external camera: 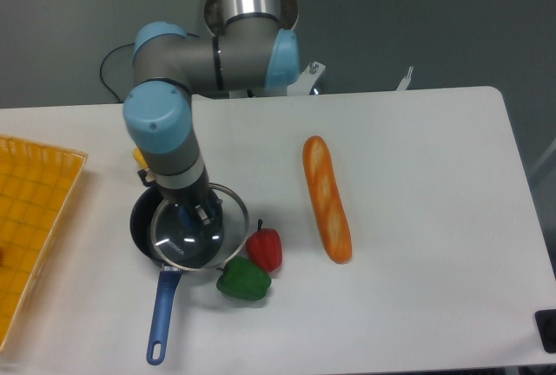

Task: Open the lid
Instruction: 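Lift the glass lid off the saucepan by its knob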

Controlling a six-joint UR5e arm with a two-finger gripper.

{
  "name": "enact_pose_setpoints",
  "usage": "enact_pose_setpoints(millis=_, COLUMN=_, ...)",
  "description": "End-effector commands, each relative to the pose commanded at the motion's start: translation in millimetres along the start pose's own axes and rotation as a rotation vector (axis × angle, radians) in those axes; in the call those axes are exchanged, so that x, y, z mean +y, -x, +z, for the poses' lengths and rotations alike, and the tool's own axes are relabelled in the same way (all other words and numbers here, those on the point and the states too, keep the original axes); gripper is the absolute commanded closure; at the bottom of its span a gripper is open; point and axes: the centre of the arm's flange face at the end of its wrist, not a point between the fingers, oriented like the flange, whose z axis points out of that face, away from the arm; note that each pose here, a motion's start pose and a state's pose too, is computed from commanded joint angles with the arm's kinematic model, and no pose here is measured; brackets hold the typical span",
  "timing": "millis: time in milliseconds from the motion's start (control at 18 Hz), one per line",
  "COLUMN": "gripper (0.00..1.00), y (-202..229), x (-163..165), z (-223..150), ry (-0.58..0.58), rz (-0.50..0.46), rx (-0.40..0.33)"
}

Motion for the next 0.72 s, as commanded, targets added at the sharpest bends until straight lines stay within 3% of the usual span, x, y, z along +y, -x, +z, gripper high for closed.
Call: enact_pose_setpoints(millis=722, gripper=0.37, y=34, x=89, z=-5, ry=0.014, rz=0.059, rx=0.028)
